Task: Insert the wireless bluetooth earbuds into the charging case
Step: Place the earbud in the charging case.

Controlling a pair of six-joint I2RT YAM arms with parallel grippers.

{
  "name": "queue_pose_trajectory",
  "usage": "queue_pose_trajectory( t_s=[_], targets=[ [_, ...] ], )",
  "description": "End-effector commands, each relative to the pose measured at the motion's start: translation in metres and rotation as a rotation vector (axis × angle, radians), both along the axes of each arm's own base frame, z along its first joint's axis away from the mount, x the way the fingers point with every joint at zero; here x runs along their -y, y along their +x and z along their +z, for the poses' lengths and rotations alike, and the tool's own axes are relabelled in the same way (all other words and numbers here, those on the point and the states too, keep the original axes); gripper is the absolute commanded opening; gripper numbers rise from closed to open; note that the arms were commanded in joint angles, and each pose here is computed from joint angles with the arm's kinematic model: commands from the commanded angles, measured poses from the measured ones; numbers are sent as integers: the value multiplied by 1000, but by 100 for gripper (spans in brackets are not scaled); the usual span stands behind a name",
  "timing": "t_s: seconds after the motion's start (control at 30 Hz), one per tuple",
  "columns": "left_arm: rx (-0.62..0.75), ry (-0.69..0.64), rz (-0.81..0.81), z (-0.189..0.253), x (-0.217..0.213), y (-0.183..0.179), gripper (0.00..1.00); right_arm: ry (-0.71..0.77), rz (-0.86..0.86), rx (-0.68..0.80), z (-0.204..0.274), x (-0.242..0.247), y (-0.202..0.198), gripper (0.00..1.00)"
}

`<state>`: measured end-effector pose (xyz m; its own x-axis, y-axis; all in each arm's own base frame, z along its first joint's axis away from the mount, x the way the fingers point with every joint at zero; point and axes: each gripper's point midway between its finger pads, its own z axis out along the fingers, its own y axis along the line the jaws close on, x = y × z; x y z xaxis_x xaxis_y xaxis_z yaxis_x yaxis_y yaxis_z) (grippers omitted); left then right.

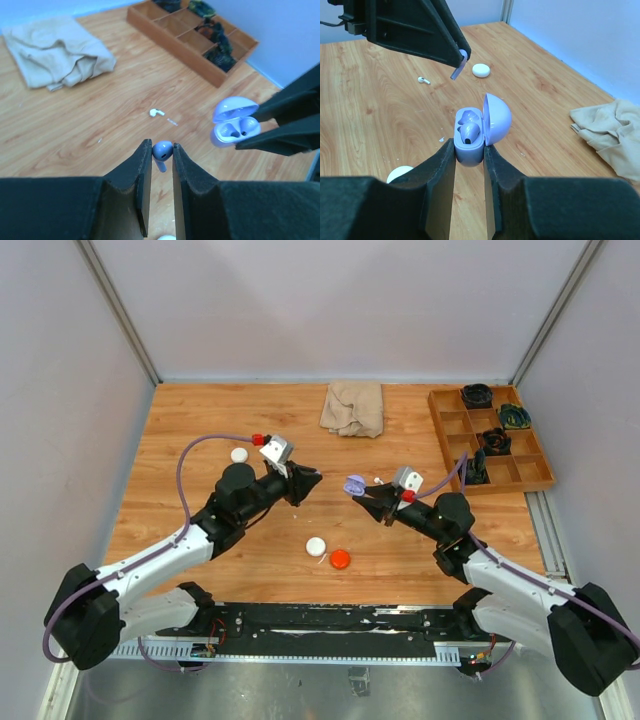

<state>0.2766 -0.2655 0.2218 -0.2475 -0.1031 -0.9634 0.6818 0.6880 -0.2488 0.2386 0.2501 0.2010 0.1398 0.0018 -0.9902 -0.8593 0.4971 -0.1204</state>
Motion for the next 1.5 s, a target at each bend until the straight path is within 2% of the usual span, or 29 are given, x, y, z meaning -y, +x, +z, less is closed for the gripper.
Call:
queue_pose_trajectory(
  t_s=[0.0,0.27,0.6,1.47],
  targets=[
    [219,-93,-141,45,13,-22,11,60,-8,49,21,4,-1,1],
    [387,-142,-300,72,35,-55,11,91,11,68,33,5,-7,1],
    [534,-184,-369,87,48,-67,11,122,50,75,43,2,-15,1],
    [526,-191,-432,66,68,-68,11,148,73,104,58,3,-24,1]
  ],
)
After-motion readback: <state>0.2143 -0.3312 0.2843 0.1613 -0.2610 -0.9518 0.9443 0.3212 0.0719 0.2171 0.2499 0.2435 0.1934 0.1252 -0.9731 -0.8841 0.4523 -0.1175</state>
